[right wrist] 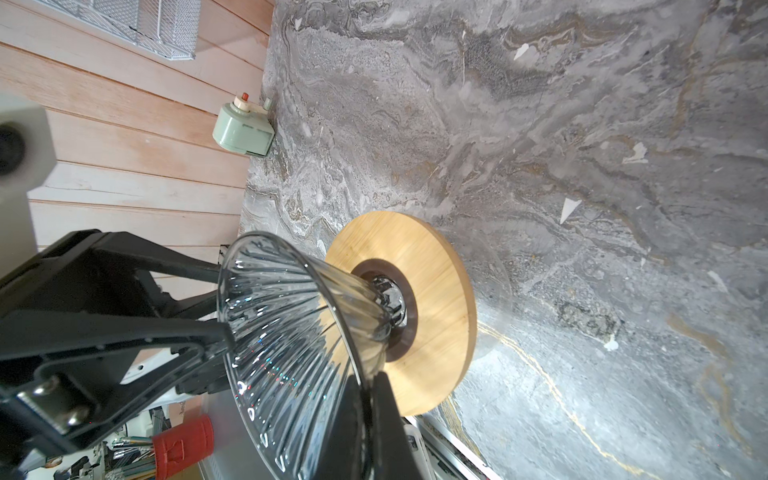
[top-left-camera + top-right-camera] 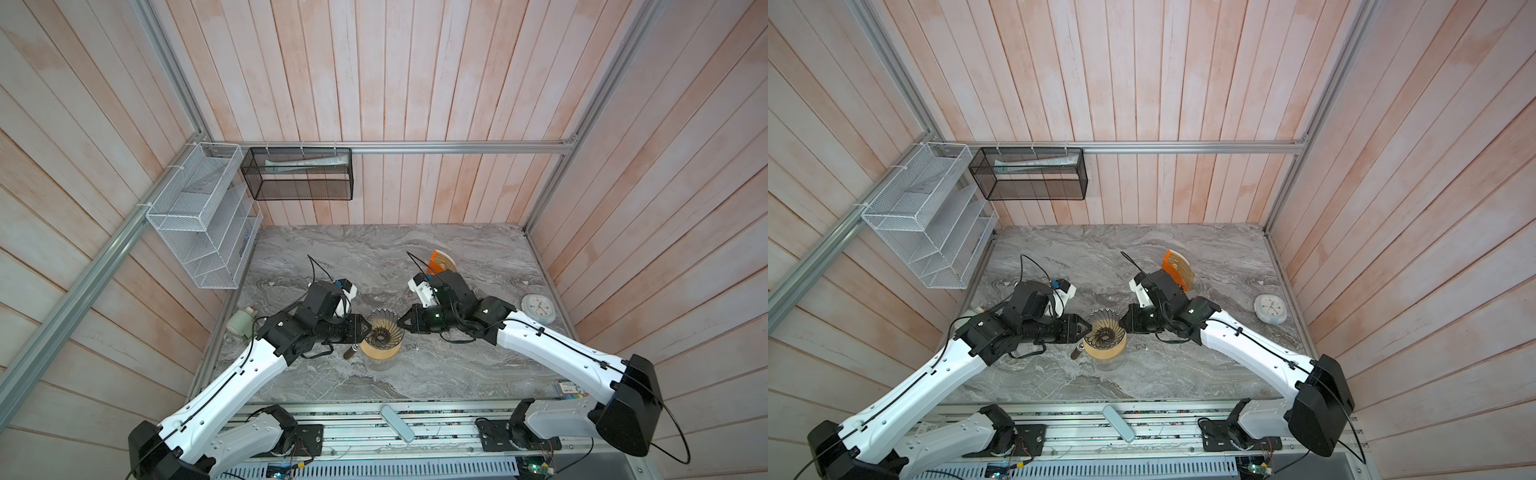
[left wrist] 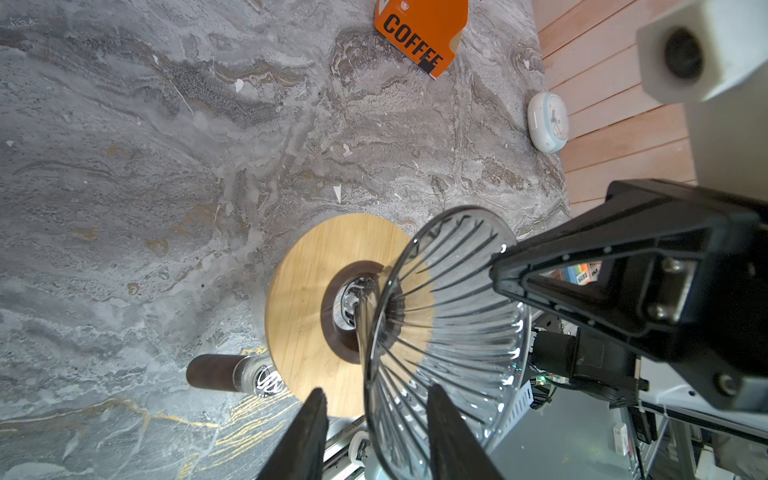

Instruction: Place the coffee filter in the dripper

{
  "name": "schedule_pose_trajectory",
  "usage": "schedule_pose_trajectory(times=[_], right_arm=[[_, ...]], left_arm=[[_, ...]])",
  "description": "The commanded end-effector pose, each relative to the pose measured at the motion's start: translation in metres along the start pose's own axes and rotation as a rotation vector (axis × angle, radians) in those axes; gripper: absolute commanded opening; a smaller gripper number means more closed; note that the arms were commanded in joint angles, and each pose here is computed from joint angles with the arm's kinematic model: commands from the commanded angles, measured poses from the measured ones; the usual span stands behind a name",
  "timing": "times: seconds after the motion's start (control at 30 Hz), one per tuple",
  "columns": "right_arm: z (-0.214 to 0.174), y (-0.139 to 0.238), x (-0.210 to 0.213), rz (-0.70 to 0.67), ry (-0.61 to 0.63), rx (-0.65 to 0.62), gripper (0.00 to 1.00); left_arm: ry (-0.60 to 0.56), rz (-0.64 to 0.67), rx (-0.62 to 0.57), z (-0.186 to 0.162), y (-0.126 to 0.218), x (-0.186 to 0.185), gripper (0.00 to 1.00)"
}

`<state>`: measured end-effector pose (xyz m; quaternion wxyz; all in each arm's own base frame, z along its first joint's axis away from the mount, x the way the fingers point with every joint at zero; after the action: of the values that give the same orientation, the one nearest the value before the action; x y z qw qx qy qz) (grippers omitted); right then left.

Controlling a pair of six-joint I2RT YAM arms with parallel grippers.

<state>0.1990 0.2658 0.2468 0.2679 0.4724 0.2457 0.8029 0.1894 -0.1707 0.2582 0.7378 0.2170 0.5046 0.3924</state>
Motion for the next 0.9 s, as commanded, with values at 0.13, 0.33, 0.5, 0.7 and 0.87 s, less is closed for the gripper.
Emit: schedule_pose_trajectory(times=[0.13, 0.33, 0.5, 0.7, 0.87], right_arm=[[-0.007, -0.007, -0.005, -0.022, -0.008, 0.033, 0.00], [-0.007, -0.011, -0.007, -0.031, -0.005, 0.047, 0.00], [-0.008, -0.013, -0.008, -0.035, -0.003, 0.055, 0.00], [-0.008, -0.014, -0.008, -0.037, 0.000, 0.064, 0.00], [-0.007, -0.013, -0.008, -0.040, 0.004, 0.062, 0.02]], left_arm=[[-0.039, 0.012, -0.009, 0.007, -0.002, -0.004, 0.42], [-0.055, 0.029, -0.012, 0.011, -0.007, -0.003, 0.37], [-0.063, 0.039, -0.017, 0.012, -0.010, -0.001, 0.30], [-0.061, 0.063, -0.007, 0.011, -0.016, 0.005, 0.21], [-0.055, 0.065, 0.001, 0.008, -0.018, 0.007, 0.21]])
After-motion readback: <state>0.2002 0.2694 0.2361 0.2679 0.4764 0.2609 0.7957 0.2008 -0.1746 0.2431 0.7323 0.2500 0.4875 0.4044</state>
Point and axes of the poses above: each gripper's point midway between its finger pads, its own y axis back along the fingers, its own x axis along the line the jaws close on, z = x × y, the point moved 7 cm from there along y, back along the fingers, and after that the axes turned 7 degrees about y, right-handed, at the moved point
